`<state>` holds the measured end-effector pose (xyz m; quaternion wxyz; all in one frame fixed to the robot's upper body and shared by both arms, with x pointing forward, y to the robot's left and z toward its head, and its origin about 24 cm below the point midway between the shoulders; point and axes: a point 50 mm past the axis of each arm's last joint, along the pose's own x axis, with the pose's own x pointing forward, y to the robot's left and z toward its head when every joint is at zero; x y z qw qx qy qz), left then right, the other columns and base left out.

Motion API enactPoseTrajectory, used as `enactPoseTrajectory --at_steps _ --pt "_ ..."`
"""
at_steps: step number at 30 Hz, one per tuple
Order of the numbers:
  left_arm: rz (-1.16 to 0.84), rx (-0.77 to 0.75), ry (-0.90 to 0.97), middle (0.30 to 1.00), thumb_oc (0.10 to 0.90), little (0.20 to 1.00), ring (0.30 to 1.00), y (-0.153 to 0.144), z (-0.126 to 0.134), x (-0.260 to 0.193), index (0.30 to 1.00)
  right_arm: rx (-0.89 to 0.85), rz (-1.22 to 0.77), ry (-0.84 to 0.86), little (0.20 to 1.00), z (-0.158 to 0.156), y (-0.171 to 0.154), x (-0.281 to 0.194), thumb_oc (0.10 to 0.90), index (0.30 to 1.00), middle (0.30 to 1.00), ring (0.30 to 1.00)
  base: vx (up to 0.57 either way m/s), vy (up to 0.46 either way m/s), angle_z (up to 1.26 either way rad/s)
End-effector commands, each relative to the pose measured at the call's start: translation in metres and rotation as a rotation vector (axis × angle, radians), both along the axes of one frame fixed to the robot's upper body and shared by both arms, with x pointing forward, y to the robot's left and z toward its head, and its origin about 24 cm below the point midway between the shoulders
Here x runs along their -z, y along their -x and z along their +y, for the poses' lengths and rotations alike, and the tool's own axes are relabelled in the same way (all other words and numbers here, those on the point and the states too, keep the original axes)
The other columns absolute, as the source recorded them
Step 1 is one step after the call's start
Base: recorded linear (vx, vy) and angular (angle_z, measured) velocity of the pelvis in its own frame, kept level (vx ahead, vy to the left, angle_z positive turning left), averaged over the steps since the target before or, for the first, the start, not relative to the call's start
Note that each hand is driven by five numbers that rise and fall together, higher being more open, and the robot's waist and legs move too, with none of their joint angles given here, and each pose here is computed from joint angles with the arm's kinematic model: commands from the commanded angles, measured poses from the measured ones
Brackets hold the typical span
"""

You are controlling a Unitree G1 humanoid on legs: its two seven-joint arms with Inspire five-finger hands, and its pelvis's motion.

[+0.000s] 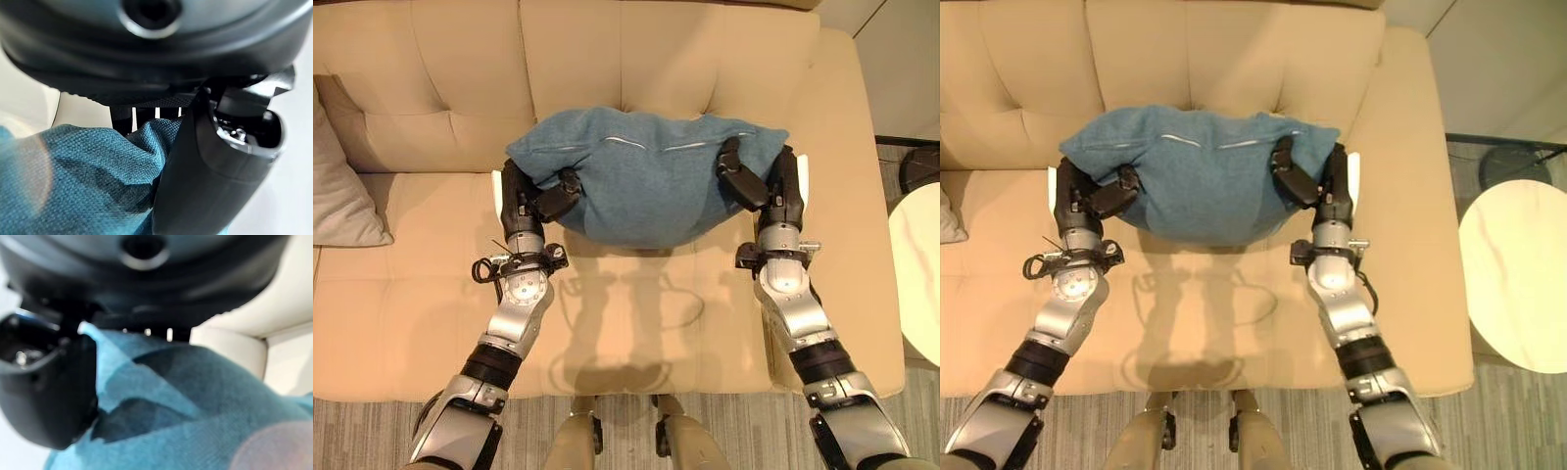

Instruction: Pick up all the scattered cushions and arrange them neatly on the sofa.

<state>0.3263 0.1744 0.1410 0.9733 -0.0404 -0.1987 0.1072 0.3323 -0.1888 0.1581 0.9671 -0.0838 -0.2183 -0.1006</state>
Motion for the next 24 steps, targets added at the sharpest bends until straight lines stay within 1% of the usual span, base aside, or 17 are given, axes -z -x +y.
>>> enactPoseTrajectory --at_steps 1,4,12,15,18,19,20,21,22,23,24 --pt "-0.395 0.19 -0.031 0.3 0.4 0.3 0.3 0.017 -0.034 -0.072 0.3 -0.203 -0.349 0.034 0.3 0.042 0.022 -0.059 0.4 0.3 0.3 0.3 0.0 0.0 0.0" --pt "-0.435 0.217 -0.019 0.3 0.4 0.3 0.3 0.027 -0.036 -0.076 0.3 -0.224 -0.387 0.012 0.3 0.041 0.033 -0.061 0.4 0.3 0.3 0.3 -0.03 0.015 0.04" --pt "-0.398 0.213 -0.034 0.3 0.4 0.3 0.3 0.026 -0.035 -0.068 0.3 -0.218 -0.381 0.021 0.3 0.042 0.034 -0.059 0.4 0.3 0.3 0.3 0.0 0.0 0.0" --pt "-0.361 0.204 -0.055 0.3 0.4 0.3 0.3 0.023 -0.034 -0.061 0.3 -0.192 -0.355 0.049 0.3 0.039 0.031 -0.055 0.4 0.3 0.3 0.3 0.0 0.0 0.0" --pt "-0.306 0.2 -0.041 0.3 0.4 0.3 0.3 0.018 -0.033 -0.049 0.3 -0.13 -0.303 0.117 0.3 0.032 0.024 -0.046 0.4 0.3 0.3 0.3 0.0 -0.009 0.03" --pt "-0.297 0.198 -0.039 0.316 0.411 0.316 0.316 0.018 -0.032 -0.048 0.316 -0.104 -0.291 0.143 0.3 0.029 0.022 -0.045 0.4 0.3 0.3 0.3 0.01 -0.019 0.1" --pt "-0.277 0.185 -0.043 0.476 0.518 0.476 0.476 0.014 -0.031 -0.045 0.476 -0.051 -0.276 0.194 0.3 0.025 0.016 -0.044 0.4 0.3 0.3 0.3 0.02 -0.021 0.12" --pt "-0.269 0.174 -0.05 0.9 0.8 0.9 0.9 0.011 -0.03 -0.045 0.9 -0.026 -0.269 0.218 0.554 0.022 0.013 -0.045 0.569 0.554 0.554 0.554 0.01 -0.016 0.11" --pt "-0.271 0.173 -0.05 0.9 0.8 0.9 0.9 0.011 -0.03 -0.045 0.9 -0.026 -0.271 0.219 0.9 0.022 0.013 -0.046 0.8 0.9 0.9 0.9 0.02 -0.019 0.06" --pt "-0.263 0.15 -0.079 0.9 0.8 0.9 0.9 0.005 -0.027 -0.048 0.9 0.015 -0.256 0.253 0.9 0.016 0.006 -0.048 0.8 0.9 0.9 0.9 0.02 -0.014 0.03" --pt "-0.265 0.15 -0.079 0.9 0.8 0.9 0.9 0.005 -0.027 -0.048 0.9 0.016 -0.258 0.253 0.9 0.016 0.006 -0.049 0.8 0.9 0.9 0.9 0.0 0.0 0.0"
